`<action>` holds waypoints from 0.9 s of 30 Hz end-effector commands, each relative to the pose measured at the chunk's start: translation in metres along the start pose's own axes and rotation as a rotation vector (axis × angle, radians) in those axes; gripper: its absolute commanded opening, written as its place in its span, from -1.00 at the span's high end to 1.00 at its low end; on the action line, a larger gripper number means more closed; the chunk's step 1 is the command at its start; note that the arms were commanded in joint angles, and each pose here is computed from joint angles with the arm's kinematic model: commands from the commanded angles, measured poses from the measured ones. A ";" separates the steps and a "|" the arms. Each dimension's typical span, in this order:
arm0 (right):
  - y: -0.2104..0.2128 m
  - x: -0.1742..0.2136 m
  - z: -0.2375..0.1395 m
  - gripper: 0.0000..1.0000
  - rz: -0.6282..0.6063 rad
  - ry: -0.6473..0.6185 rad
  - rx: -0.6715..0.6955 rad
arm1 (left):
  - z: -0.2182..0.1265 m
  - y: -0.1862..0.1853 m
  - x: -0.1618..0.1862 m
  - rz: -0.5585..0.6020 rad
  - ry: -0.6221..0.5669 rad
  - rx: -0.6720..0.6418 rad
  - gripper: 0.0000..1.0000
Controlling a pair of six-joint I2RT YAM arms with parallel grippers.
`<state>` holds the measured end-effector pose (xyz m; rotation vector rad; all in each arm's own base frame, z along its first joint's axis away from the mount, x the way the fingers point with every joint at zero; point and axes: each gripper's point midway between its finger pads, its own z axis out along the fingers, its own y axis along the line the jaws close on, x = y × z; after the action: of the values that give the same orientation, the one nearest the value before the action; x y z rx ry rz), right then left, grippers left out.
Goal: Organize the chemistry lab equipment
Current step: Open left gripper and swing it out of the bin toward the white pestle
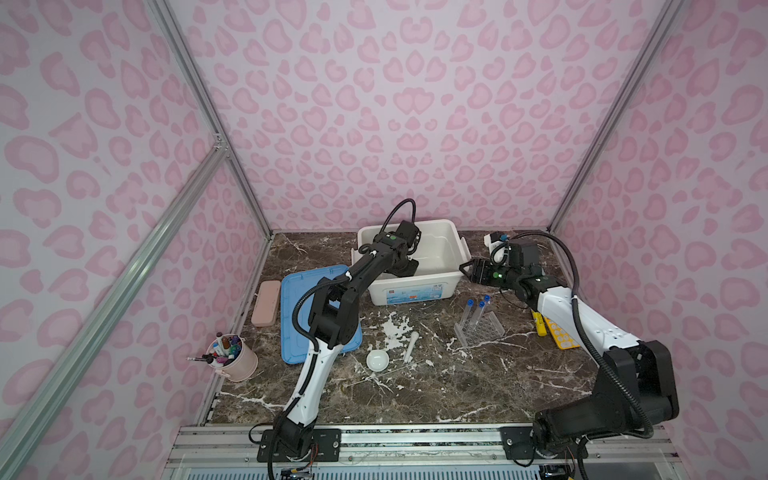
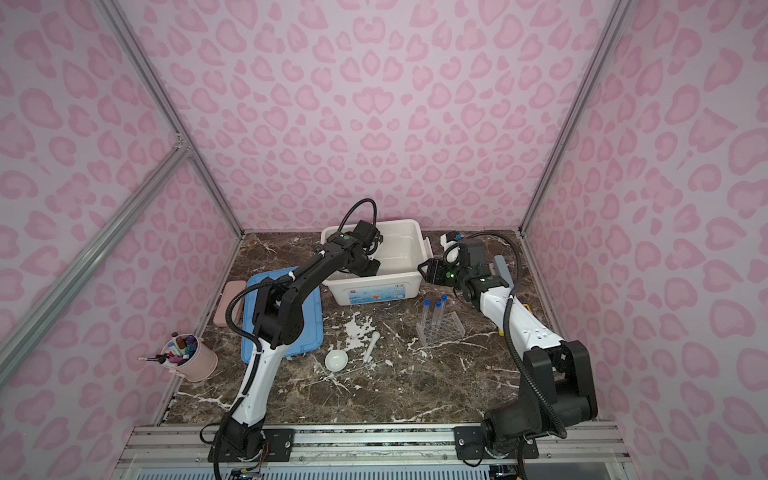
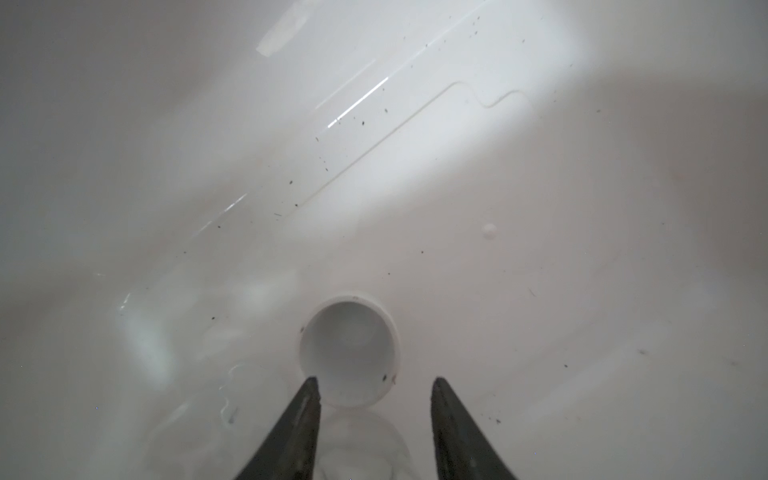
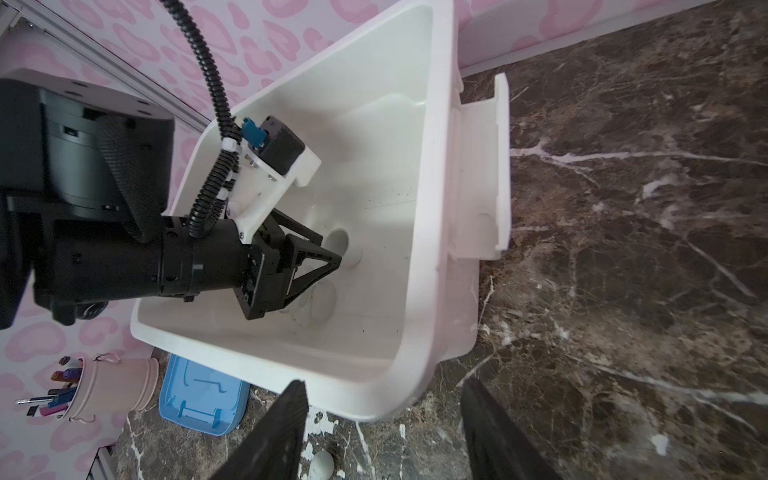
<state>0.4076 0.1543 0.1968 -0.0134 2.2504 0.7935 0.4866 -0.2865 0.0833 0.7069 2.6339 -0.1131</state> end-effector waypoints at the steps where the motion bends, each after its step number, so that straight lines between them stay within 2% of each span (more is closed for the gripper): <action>1: -0.002 -0.002 -0.001 -0.23 -0.005 -0.014 0.009 | -0.025 0.000 -0.017 -0.017 -0.069 -0.010 -0.10; 5: -0.001 -0.005 -0.003 -0.23 -0.009 -0.024 0.015 | -0.042 -0.002 -0.029 -0.022 -0.121 -0.017 -0.28; 17: 0.000 -0.011 -0.012 -0.27 -0.022 -0.053 0.033 | -0.111 0.000 -0.056 -0.047 -0.288 -0.056 -0.60; 27: -0.003 -0.015 -0.019 -0.29 -0.024 -0.074 0.064 | -0.164 -0.004 -0.052 -0.073 -0.391 -0.061 -0.65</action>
<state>0.4064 0.1438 0.2148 0.0045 2.2039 0.7338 0.4678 -0.2879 0.2328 0.5587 2.3319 -0.1569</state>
